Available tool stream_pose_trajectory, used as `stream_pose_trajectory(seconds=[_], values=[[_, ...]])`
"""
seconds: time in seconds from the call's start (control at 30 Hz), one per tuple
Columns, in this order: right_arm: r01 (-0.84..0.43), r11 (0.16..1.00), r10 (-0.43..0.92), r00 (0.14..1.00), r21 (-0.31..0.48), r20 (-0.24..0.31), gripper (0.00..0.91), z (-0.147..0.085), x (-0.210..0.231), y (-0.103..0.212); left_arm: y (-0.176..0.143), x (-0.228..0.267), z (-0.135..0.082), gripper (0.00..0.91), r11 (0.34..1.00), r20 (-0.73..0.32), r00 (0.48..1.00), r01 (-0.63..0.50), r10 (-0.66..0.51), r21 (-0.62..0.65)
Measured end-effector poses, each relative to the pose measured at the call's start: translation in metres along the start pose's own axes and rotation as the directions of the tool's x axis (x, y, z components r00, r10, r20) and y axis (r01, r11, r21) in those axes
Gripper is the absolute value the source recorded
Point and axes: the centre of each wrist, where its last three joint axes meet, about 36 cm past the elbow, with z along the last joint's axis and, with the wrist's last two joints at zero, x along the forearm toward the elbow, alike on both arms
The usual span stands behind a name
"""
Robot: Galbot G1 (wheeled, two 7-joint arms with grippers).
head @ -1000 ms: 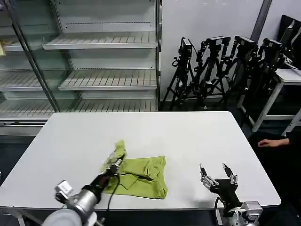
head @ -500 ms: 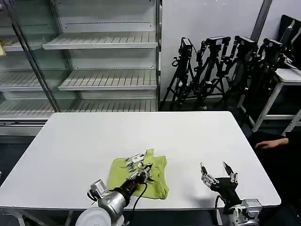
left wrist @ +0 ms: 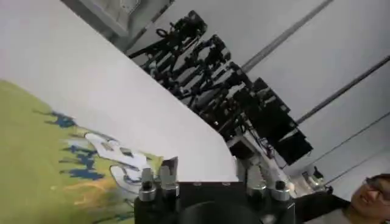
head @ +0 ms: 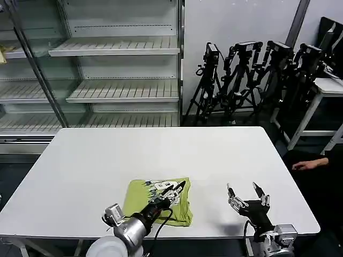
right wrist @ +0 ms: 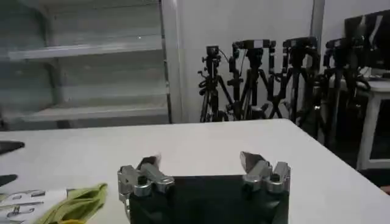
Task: Fold and organize the clothes.
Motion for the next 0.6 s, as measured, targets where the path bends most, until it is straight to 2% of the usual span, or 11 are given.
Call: stream_pose_trajectory(seconds=[0.23,0.43,0.6], values=[[0.005,1.000,-0.005,1.000,-0.006,-0.002,0.907,0.002,-0.003,0.003,0.015,0.023,-0.016,0.907,0.988,0.061,0.993,0.105,-0.099,-0.109],[0.007,1.000,-0.007,1.000,-0.013,-0.001,0.907,0.003,-0.005,0.005,0.039,0.034,-0.032,0.907,0.943,0.132,0.968,0.239,-0.213,-0.230],[0.007,1.000,-0.007,1.000,-0.009,-0.005,0.907,0.004,-0.005,0.004,0.060,0.036,-0.035,0.907,0.914,0.136,0.950,0.309,-0.282,-0.264]])
